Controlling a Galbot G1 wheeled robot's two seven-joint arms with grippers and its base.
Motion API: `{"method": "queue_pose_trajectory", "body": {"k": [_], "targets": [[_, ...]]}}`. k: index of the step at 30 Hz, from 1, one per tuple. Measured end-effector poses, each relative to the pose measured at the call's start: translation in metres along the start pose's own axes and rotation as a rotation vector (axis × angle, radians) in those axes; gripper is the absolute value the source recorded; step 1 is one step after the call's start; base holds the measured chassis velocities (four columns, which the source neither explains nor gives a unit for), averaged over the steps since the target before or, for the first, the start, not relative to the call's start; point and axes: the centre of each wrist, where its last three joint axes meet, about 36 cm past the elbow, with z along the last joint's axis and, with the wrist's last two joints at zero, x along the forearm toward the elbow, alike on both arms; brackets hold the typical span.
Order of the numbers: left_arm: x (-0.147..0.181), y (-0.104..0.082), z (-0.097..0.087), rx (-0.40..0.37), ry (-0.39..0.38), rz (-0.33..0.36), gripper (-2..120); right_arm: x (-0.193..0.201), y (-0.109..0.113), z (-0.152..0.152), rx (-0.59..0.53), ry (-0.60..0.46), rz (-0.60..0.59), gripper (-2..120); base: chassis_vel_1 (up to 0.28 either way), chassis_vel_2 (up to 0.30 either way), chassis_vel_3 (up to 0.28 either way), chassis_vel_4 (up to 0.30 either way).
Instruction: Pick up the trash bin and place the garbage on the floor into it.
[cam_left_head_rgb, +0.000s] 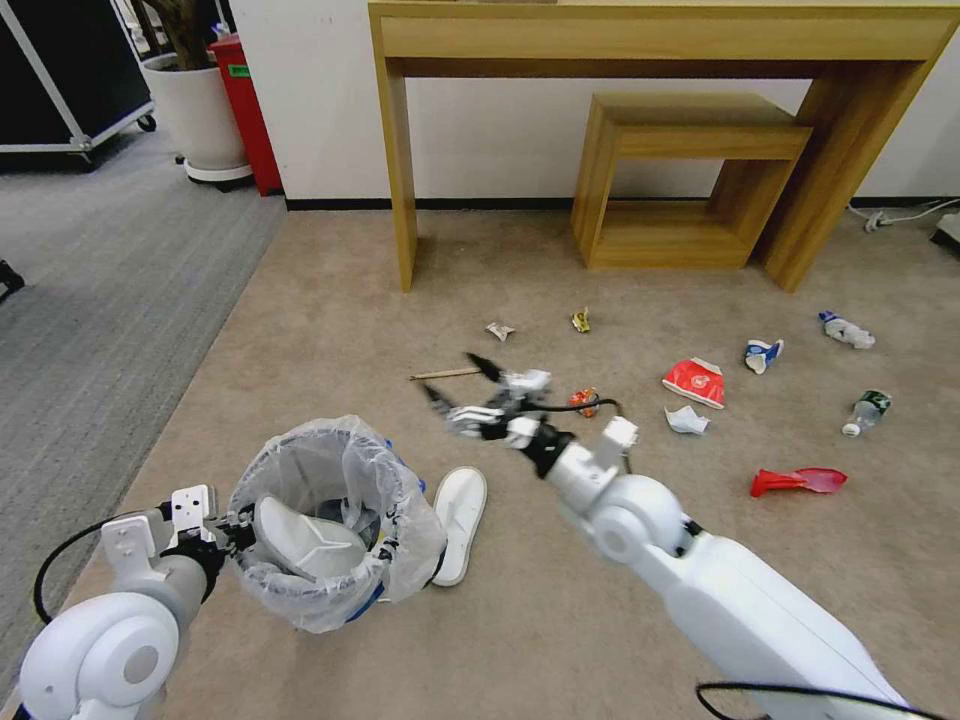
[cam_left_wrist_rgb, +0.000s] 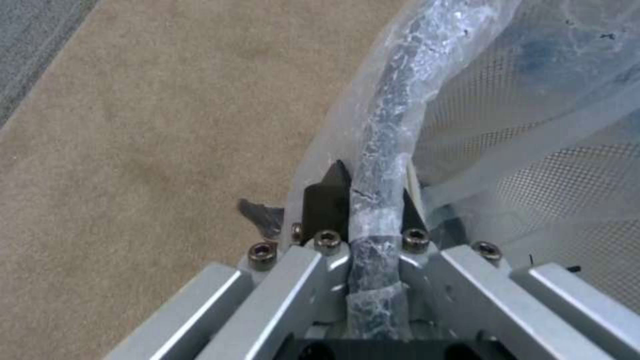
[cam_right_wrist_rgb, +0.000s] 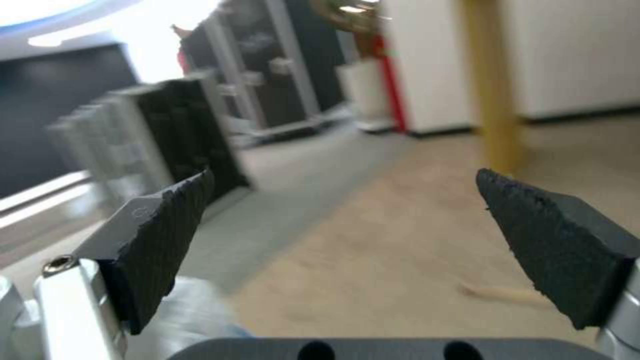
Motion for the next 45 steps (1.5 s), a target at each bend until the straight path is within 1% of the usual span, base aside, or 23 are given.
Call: {"method": "queue_pose_trajectory", "body": {"k": [3,10,20,21,23,24,26,27,28,31,32,34,36,39,40,42,43,45], "targets": [[-0.003,0.002,0.001,-0.003,0.006,-0.004,0,0.02,-0.012,0.005,-0.009,0.019,0.104,100,0.0,0.0,0.0,0.0],[-0.011,0.008,0.001,0.0,0.018,-0.016,0,0.042,-0.023,0.009,0.014,0.02,0.173,100,0.0,0.0,0.0,0.0],[-0.019,0.019,0.002,0.002,0.035,-0.043,0,0.057,-0.026,0.007,0.032,0.011,0.209,100,0.0,0.0,0.0,0.0],[-0.022,0.023,0.003,0.001,0.04,-0.054,0,0.062,-0.026,0.007,0.033,0.013,0.223,100,0.0,0.0,0.0,0.0],[-0.026,0.03,0.001,-0.002,0.047,-0.068,0,0.071,-0.026,0.012,0.03,0.029,0.26,100,0.0,0.0,0.0,0.0],[-0.026,0.03,0.001,-0.002,0.047,-0.068,0,0.071,-0.026,0.012,0.03,0.029,0.26,100,0.0,0.0,0.0,0.0],[-0.03,0.036,-0.001,-0.002,0.053,-0.078,0,0.074,-0.021,0.029,-0.002,0.074,0.312,100,0.0,0.0,0.0,0.0],[-0.031,0.039,-0.001,-0.002,0.055,-0.085,0,0.072,-0.019,0.038,-0.015,0.095,0.33,100,0.0,0.0,0.0,0.0],[-0.031,0.039,-0.001,-0.002,0.055,-0.085,0,0.072,-0.019,0.038,-0.015,0.095,0.33,100,0.0,0.0,0.0,0.0],[-0.033,0.043,-0.002,-0.003,0.058,-0.095,0,0.06,-0.012,0.064,-0.069,0.162,0.383,100,0.0,0.0,0.0,0.0],[-0.033,0.043,-0.002,-0.003,0.058,-0.095,0,0.06,-0.012,0.064,-0.069,0.162,0.383,100,0.0,0.0,0.0,0.0],[-0.037,0.041,-0.003,-0.004,0.059,-0.087,0,0.049,-0.004,0.08,-0.121,0.215,0.434,100,0.0,0.0,0.0,0.0],[-0.039,0.04,-0.004,-0.005,0.061,-0.083,0,0.046,-0.002,0.083,-0.135,0.226,0.448,100,0.0,0.0,0.0,0.0],[-0.041,0.039,-0.005,-0.009,0.062,-0.076,0,0.02,0.014,0.102,-0.218,0.309,0.529,100,0.0,0.0,0.0,0.0],[-0.041,0.039,-0.005,-0.009,0.062,-0.076,0,0.02,0.014,0.102,-0.218,0.309,0.529,100,0.0,0.0,0.0,0.0],[-0.04,0.039,-0.005,-0.009,0.061,-0.076,0,-0.005,0.028,0.121,-0.245,0.376,0.586,100,0.0,0.0,0.0,0.0],[-0.04,0.039,-0.005,-0.009,0.061,-0.076,0,-0.005,0.028,0.121,-0.245,0.376,0.586,100,0.0,0.0,0.0,0.0],[-0.038,0.037,-0.005,-0.007,0.057,-0.071,0,-0.022,0.038,0.14,-0.249,0.434,0.619,100,0.0,0.0,0.0,0.0]]}}
